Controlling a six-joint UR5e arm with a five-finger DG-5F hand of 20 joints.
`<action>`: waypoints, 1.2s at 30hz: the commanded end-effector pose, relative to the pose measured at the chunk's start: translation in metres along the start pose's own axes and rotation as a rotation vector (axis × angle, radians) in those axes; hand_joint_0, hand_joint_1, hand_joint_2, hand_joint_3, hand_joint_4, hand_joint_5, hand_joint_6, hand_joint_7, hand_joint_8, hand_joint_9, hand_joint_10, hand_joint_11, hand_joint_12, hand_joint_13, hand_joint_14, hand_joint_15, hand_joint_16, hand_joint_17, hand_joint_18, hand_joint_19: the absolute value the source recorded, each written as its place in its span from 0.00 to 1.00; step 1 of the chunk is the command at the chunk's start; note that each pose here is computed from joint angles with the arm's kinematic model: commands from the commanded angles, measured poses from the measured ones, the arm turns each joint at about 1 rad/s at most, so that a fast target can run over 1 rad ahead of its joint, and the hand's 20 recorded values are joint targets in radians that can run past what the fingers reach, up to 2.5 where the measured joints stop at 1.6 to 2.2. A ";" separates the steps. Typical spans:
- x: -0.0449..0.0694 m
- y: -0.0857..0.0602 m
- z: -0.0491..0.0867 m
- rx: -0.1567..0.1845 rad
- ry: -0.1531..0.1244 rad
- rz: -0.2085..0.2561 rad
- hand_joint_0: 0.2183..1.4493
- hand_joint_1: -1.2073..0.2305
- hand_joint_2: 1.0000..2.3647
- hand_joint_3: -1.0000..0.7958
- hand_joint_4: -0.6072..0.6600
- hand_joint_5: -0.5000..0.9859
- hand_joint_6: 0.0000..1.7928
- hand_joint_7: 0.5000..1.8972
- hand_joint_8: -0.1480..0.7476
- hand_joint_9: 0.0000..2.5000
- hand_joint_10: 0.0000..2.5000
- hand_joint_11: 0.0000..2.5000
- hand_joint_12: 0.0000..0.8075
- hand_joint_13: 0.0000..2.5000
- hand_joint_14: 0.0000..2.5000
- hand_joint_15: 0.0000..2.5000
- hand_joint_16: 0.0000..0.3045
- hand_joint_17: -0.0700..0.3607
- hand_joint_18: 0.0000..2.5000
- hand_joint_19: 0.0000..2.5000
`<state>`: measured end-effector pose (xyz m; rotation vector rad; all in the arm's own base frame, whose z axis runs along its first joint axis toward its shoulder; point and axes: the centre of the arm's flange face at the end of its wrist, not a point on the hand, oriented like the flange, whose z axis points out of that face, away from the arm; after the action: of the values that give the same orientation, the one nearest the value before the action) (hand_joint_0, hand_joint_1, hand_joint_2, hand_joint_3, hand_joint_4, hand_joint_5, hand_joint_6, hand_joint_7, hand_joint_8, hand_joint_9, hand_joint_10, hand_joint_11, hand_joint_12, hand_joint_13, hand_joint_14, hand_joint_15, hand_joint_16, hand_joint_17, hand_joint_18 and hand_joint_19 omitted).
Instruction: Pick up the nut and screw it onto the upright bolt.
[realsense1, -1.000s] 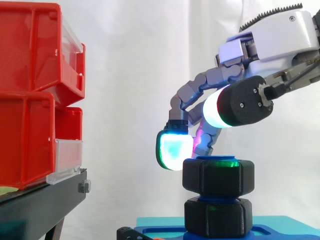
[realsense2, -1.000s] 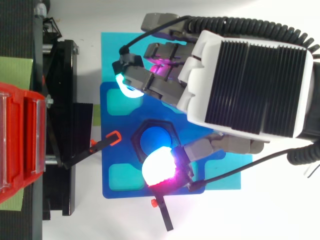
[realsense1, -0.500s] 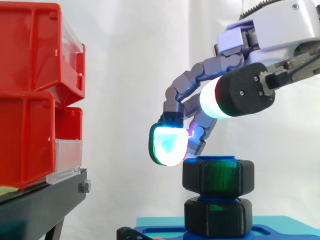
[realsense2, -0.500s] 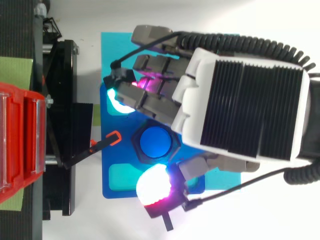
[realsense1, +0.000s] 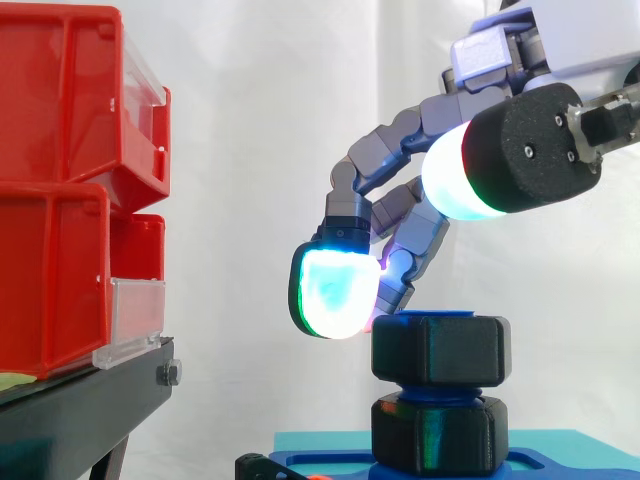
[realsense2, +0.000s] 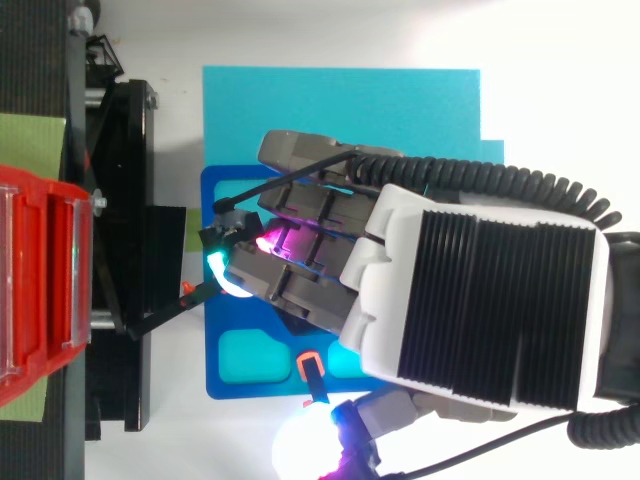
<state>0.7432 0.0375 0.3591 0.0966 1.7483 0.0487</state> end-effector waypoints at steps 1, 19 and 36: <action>0.000 0.001 0.000 0.000 0.001 0.000 0.21 0.69 0.00 0.28 0.75 0.29 0.28 0.37 0.44 0.32 0.00 0.00 0.31 0.27 0.00 0.00 0.08 0.29 0.13 0.00; 0.003 -0.020 -0.003 0.021 0.041 -0.006 0.22 0.67 0.00 0.28 0.67 0.32 0.28 0.63 0.49 0.39 0.00 0.00 0.28 0.33 0.00 0.00 0.07 0.27 0.18 0.00; 0.001 -0.041 -0.004 0.024 0.059 -0.006 0.25 0.63 0.00 0.28 0.60 0.33 0.33 0.64 0.52 0.55 0.00 0.03 0.23 0.45 0.00 0.00 0.05 0.24 0.36 0.05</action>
<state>0.7367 -0.0017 0.3544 0.1084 1.8113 0.0237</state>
